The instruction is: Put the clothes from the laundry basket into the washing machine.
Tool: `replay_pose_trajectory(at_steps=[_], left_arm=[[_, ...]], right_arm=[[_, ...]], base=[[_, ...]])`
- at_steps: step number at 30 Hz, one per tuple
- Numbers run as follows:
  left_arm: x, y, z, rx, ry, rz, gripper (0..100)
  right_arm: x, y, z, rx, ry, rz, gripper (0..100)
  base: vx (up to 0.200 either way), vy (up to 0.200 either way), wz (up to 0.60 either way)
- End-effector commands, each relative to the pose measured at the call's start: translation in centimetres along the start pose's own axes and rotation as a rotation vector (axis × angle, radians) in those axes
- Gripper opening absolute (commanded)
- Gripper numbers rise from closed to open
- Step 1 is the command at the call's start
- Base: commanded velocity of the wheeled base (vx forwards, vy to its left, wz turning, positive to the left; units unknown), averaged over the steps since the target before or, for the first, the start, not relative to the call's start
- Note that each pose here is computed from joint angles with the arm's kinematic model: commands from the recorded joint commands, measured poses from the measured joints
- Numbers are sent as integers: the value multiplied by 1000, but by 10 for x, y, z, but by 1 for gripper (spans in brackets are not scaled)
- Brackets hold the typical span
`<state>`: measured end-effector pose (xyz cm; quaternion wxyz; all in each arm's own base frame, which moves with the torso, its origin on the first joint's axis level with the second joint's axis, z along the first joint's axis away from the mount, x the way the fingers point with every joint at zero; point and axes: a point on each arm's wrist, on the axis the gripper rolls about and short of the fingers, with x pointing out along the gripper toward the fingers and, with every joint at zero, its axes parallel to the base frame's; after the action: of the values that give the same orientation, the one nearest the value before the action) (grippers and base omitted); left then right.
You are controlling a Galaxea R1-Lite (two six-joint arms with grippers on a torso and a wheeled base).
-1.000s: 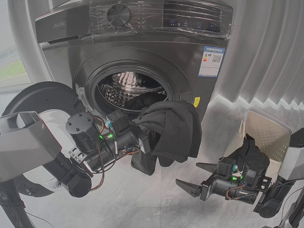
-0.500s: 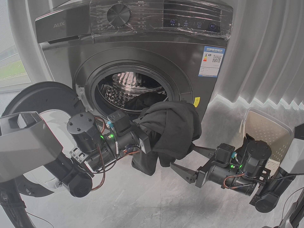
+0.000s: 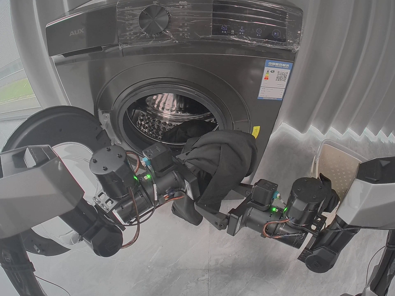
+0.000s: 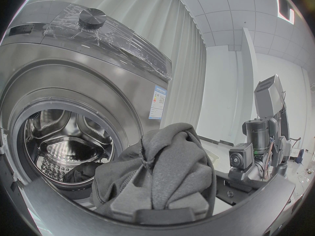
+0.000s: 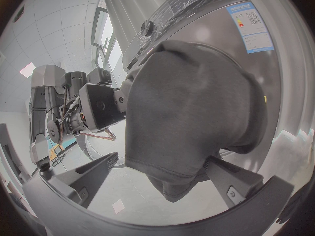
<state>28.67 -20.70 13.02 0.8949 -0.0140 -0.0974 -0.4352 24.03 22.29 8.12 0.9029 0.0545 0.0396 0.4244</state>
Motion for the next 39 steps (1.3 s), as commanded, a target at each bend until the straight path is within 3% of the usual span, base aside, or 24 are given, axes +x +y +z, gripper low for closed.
replay_pose_trajectory(at_steps=[1,6,16,17,33,34,39], left_arm=[[2,-4,-4,-5,10,-12,0],[9,-11,-8,-11,8,-8,0],[11,-13,-8,-12,3,-16,0],[11,-13,-8,-11,3,-16,0],[7,-10,-9,-36,14,26,0],[6,-10,-10,-37,19,26,100],[4,-12,-9,-37,23,24,100]], right_arm=[[8,3,-7,2,9,16,100],[18,2,-16,3,21,28,100],[40,-3,-24,8,-6,18,100],[41,-4,-23,8,-13,11,0],[35,-8,-15,23,-28,-41,0],[34,-7,-14,23,-31,-39,0],[31,-8,-9,23,-42,-47,0]], base=[[0,0,0],[0,0,0],[0,0,0],[0,0,0],[0,0,0],[0,0,0],[0,0,0]])
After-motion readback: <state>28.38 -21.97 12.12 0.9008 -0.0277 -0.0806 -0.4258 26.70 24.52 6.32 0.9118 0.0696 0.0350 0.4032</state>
